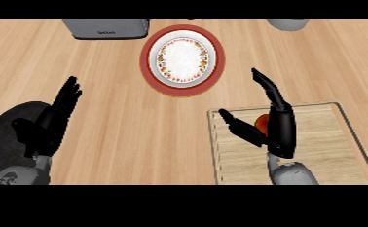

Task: Pick the tomato from the tray and place it in the plate

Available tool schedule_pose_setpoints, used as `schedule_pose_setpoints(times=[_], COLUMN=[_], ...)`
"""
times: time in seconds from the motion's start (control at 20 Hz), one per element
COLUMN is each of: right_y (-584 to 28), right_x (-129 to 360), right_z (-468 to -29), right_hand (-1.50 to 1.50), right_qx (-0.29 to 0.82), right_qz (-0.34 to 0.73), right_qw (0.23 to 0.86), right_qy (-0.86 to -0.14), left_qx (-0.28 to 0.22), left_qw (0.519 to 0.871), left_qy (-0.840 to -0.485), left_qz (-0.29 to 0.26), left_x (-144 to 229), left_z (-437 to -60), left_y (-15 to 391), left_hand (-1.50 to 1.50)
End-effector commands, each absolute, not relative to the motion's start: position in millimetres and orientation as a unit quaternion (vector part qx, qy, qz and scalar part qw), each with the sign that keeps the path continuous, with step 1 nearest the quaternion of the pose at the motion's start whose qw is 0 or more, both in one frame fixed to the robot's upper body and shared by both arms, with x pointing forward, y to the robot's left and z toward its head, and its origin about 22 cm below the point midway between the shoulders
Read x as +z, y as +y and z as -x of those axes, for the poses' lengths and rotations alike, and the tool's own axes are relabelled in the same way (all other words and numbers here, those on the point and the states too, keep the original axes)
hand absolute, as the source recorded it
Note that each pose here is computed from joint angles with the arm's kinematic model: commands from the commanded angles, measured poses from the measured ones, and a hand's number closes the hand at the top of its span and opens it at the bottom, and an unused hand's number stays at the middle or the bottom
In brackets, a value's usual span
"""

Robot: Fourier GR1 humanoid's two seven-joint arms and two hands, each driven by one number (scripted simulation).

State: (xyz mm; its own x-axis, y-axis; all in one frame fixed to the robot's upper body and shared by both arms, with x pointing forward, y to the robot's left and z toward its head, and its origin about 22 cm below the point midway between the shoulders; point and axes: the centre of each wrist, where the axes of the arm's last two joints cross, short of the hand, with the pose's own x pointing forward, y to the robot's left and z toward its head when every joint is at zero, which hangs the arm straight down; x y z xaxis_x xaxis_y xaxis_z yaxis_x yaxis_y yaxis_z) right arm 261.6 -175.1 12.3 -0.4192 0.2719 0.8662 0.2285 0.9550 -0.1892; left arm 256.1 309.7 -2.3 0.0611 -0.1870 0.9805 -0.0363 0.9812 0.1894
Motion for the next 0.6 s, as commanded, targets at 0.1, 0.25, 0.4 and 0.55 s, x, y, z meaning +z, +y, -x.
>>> schedule_pose_setpoints(times=[0.1,0.25,0.4,0.55], right_y=[-175,-209,-206,-228], right_x=[-29,-4,-9,-1], right_z=[-196,-188,-158,-143], right_hand=[-1.50,-1.50,-1.50,-1.50], right_qx=[0.015,-0.006,0.038,0.085], right_qz=[0.255,0.278,0.331,0.363], right_qw=[0.480,0.472,0.506,0.545], right_qy=[-0.839,-0.836,-0.796,-0.751], left_qx=[-0.067,-0.062,-0.055,-0.065], left_qw=[0.722,0.724,0.721,0.721], left_qy=[-0.684,-0.684,-0.686,-0.686], left_qz=[-0.084,-0.067,-0.078,-0.075], left_x=[-20,-15,-22,-15], left_z=[-252,-246,-251,-243], left_y=[300,312,297,297], left_hand=[0.00,0.00,0.00,0.00])
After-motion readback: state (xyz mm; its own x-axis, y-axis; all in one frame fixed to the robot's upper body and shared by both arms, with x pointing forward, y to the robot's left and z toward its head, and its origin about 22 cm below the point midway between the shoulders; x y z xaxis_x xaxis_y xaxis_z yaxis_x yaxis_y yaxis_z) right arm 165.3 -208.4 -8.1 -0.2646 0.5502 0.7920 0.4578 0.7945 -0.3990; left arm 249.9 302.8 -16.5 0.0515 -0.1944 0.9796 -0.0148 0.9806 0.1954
